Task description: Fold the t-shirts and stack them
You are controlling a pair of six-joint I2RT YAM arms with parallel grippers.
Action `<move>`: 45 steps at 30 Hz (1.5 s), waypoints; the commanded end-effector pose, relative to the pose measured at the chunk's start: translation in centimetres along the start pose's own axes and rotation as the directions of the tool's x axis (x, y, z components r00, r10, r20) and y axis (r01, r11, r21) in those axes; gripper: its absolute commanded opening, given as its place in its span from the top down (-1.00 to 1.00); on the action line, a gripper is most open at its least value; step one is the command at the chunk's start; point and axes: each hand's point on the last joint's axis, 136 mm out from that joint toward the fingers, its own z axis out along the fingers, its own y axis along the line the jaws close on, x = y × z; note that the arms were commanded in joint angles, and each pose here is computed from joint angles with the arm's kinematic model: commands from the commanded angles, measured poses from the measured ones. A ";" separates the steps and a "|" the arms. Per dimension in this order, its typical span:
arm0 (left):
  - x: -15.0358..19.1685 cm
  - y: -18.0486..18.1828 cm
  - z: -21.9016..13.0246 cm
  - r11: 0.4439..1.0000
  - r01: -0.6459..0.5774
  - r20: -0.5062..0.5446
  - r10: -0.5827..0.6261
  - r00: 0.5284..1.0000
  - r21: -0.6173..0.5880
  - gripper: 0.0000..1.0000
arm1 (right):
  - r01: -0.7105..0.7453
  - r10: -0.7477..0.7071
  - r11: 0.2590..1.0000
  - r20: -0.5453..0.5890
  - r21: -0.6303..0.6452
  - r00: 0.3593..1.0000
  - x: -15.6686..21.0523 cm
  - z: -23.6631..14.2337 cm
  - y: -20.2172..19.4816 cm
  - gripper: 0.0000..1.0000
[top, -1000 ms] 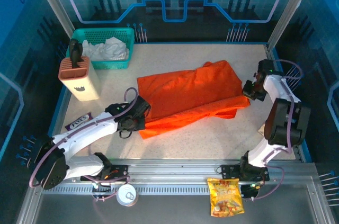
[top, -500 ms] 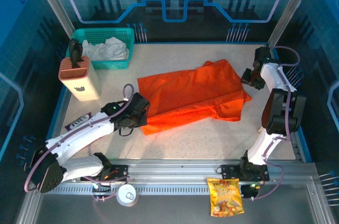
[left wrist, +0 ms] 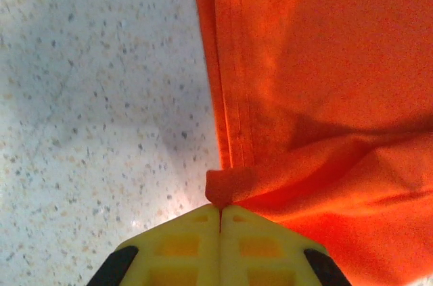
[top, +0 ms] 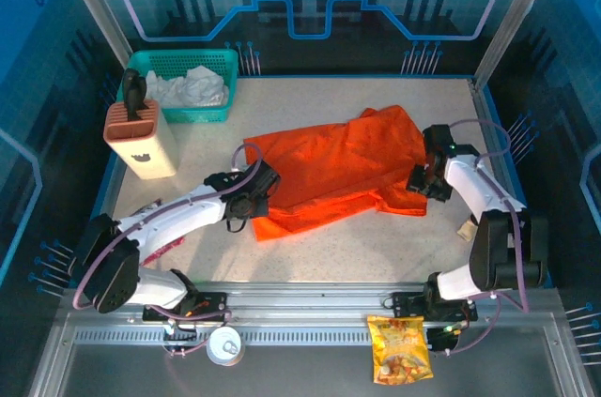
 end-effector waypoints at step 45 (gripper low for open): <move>-23.7 -2.0 4.7 0.996 0.066 0.143 -0.074 0.987 0.059 1.00 | -0.029 0.025 0.994 -0.038 -0.102 0.999 -4.7 1.6 6.2 1.00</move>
